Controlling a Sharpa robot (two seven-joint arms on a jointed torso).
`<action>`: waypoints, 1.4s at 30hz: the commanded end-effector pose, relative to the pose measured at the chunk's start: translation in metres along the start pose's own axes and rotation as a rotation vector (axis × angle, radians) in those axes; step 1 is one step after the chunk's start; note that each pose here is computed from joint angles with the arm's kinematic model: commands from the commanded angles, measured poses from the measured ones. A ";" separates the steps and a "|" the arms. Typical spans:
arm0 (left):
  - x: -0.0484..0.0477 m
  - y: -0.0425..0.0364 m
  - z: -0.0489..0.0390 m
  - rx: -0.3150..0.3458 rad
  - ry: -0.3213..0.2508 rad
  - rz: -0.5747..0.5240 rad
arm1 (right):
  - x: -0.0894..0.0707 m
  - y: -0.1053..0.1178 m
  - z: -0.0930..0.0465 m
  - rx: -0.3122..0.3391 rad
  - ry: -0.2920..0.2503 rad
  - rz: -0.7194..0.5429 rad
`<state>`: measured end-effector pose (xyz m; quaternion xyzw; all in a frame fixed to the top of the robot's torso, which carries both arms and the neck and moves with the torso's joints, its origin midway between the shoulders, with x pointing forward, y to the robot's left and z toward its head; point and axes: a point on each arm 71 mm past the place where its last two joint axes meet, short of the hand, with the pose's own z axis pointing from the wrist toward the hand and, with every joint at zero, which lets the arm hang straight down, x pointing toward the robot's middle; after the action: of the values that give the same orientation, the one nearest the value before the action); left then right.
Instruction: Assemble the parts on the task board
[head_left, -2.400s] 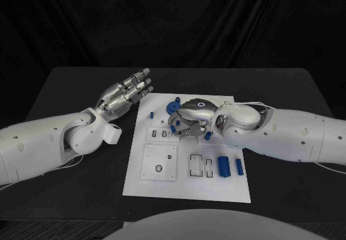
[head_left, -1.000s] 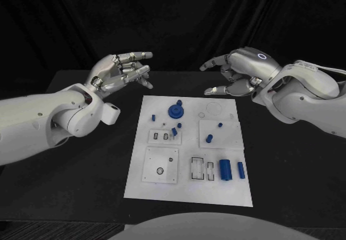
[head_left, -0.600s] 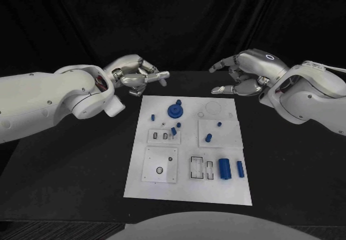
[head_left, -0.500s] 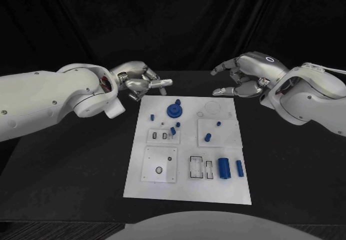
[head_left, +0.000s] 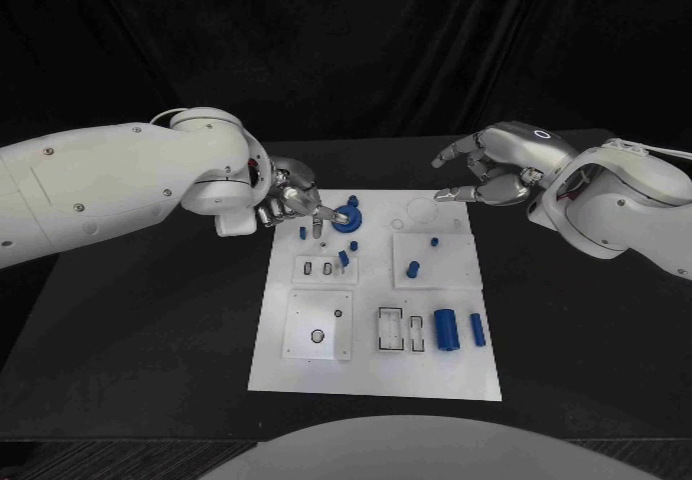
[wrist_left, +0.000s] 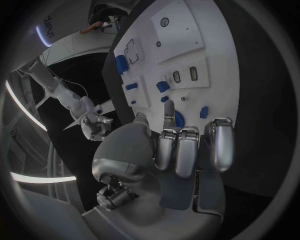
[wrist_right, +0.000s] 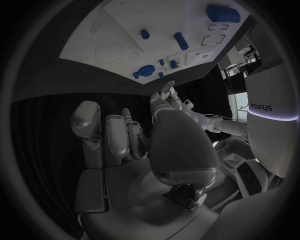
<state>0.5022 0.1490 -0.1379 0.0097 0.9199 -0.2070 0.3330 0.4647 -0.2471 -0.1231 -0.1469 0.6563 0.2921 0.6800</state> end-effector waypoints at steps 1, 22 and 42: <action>0.0030 -0.0032 0.0020 -0.072 0.046 0.059 | 0.005 -0.003 -0.001 0.031 0.031 0.008; 0.0069 -0.0274 0.0135 -0.050 0.060 0.092 | 0.008 -0.003 -0.004 0.032 0.034 0.007; 0.0140 -0.0291 0.0203 -0.052 0.095 0.104 | 0.009 -0.004 -0.005 0.033 0.036 0.006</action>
<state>0.5008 0.1141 -0.1479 0.0510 0.9354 -0.1645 0.3090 0.4628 -0.2509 -0.1315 -0.1414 0.6704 0.2861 0.6699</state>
